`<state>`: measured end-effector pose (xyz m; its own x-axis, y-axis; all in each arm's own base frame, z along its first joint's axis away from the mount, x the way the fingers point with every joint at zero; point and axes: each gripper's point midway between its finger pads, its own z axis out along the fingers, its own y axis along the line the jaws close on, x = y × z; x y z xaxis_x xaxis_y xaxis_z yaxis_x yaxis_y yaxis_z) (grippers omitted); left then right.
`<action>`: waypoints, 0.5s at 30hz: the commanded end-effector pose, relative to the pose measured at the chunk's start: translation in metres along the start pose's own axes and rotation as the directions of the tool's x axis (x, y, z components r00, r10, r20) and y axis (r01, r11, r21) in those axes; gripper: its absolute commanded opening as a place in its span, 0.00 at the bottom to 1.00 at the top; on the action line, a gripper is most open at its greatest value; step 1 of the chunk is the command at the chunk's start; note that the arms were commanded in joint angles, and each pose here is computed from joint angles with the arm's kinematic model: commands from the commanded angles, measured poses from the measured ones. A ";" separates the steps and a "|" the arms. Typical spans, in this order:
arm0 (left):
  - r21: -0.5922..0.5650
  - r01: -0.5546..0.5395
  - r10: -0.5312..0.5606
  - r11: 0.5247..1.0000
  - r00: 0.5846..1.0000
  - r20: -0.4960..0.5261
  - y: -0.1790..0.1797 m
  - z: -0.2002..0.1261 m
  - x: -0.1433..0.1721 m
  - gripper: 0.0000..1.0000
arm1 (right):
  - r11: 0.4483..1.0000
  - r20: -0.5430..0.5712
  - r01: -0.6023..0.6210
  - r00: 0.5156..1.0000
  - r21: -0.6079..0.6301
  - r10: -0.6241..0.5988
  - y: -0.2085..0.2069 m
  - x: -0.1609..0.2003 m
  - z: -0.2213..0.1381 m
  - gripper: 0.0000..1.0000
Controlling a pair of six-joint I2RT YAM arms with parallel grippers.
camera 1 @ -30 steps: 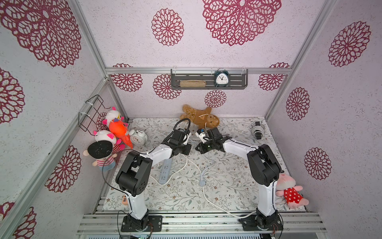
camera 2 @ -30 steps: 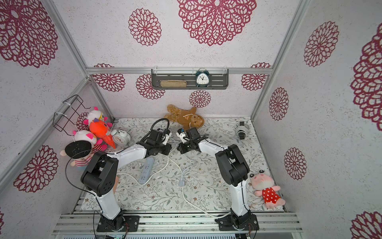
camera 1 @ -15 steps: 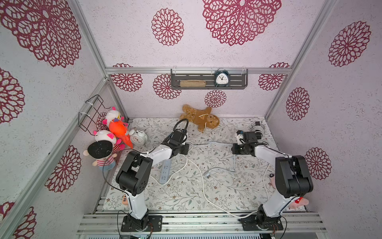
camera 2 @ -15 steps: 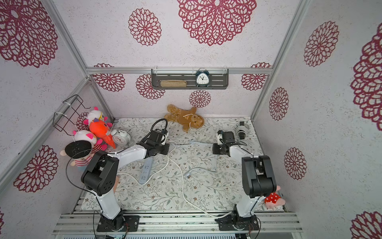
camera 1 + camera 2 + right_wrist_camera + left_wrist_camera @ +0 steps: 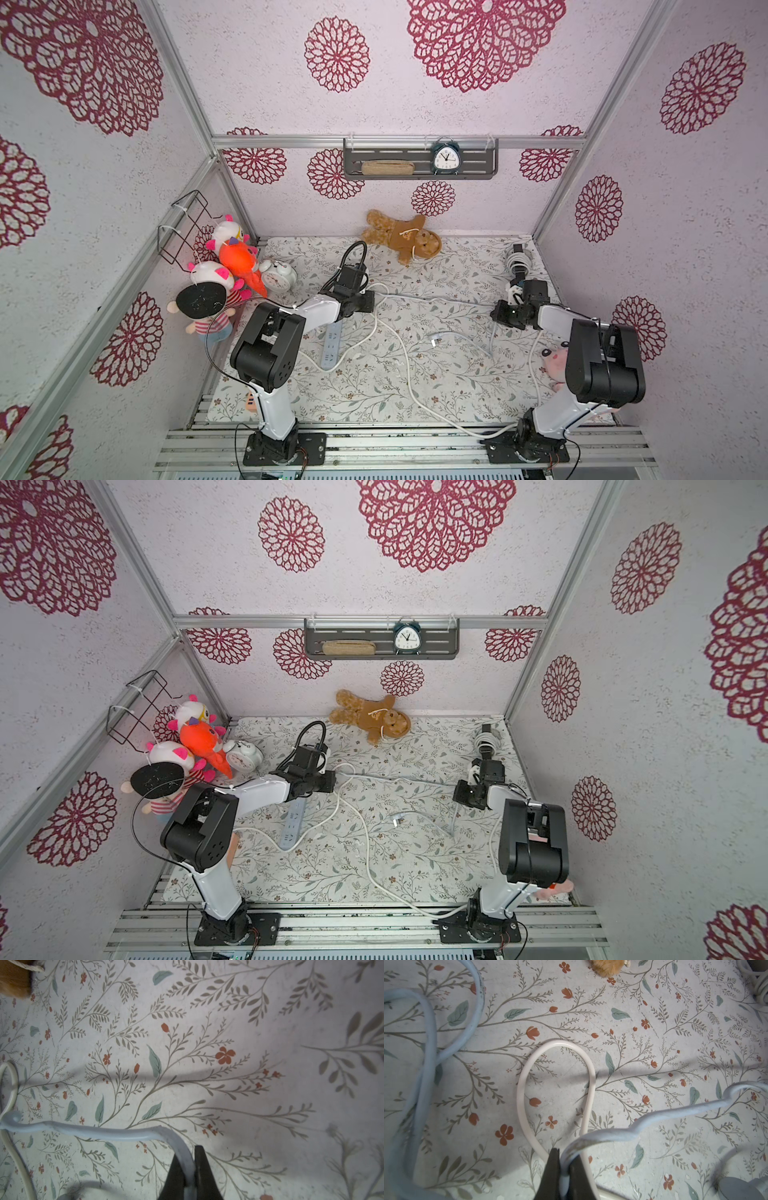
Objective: Unwrap the cord wrapped around the power strip
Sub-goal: Unwrap the power cord at the center of the board.
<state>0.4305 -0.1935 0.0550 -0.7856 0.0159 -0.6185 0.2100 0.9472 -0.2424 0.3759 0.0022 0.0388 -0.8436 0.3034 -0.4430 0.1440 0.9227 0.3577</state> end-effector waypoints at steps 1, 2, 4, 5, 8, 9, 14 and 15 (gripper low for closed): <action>-0.313 0.168 -0.156 0.935 0.986 0.061 0.098 -0.011 -0.007 0.00 | 0.921 0.139 -0.166 0.982 0.352 0.124 -0.095 -0.021 -0.030 0.00; -0.314 0.088 -0.082 0.945 0.996 0.030 0.082 -0.008 -0.011 0.00 | 0.917 0.119 -0.152 0.986 0.368 0.116 -0.095 -0.017 -0.029 0.00; -0.349 -0.124 0.118 0.929 0.992 -0.040 0.042 -0.001 -0.014 0.00 | 0.903 0.081 -0.112 0.993 0.415 0.086 -0.096 -0.012 -0.027 0.00; -0.354 -0.194 0.182 0.915 0.981 -0.067 0.026 0.004 -0.015 0.00 | 0.897 0.061 -0.097 0.995 0.432 0.078 -0.095 -0.009 -0.025 0.00; -0.295 -0.243 0.222 0.924 0.970 -0.103 -0.005 0.026 -0.006 0.00 | 0.880 0.039 -0.077 0.997 0.469 0.067 -0.093 -0.004 -0.026 0.00; -0.276 -0.239 0.220 0.931 0.971 -0.097 -0.012 0.029 -0.005 0.00 | 0.874 0.038 -0.080 0.997 0.480 0.071 -0.093 -0.003 -0.029 0.00; -0.152 -0.242 0.233 0.958 0.970 -0.074 -0.048 0.042 -0.001 0.00 | 0.837 0.009 -0.070 0.997 0.543 0.078 -0.101 0.005 -0.039 0.06; -0.131 -0.255 0.246 0.958 0.966 -0.081 -0.054 0.045 0.002 0.00 | 0.830 -0.001 -0.064 0.997 0.555 0.078 -0.102 0.007 -0.040 0.10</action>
<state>0.4327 -0.2701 0.0336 -0.7525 0.2825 -0.5949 0.3591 0.9332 -0.0111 0.3504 -0.0573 0.0212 -0.8518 0.3376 -0.4006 0.3452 0.9369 0.0555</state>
